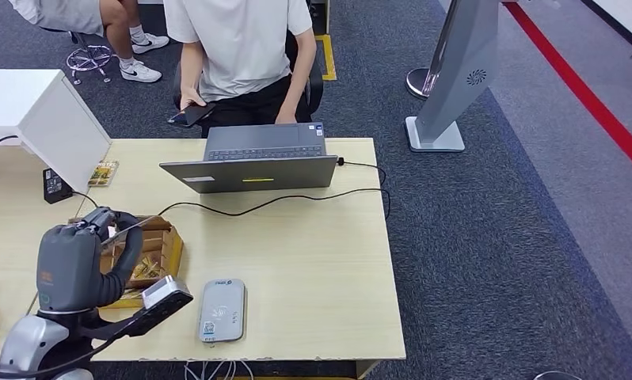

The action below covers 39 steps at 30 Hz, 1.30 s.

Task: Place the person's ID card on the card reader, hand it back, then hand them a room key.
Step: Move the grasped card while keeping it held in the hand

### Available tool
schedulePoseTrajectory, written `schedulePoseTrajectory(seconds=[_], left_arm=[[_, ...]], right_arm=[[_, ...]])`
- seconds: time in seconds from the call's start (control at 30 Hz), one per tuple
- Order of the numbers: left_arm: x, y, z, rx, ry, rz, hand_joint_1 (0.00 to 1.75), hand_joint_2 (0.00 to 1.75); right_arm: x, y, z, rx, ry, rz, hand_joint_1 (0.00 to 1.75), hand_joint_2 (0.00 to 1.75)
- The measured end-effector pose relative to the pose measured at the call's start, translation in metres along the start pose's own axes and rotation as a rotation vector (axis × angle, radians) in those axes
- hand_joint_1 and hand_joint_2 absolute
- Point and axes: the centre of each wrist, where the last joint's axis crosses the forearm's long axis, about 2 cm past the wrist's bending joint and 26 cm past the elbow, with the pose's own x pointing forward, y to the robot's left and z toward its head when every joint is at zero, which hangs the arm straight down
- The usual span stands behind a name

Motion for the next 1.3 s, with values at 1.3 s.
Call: schedulePoseTrajectory(seconds=[1.3], left_arm=[[0.018, -0.108, 0.068, -0.539, 0.226, 0.153, 1.75, 1.75]], right_arm=[[0.003, 0.006, 0.0, 0.017, 0.0, 0.068, 0.0, 1.75]])
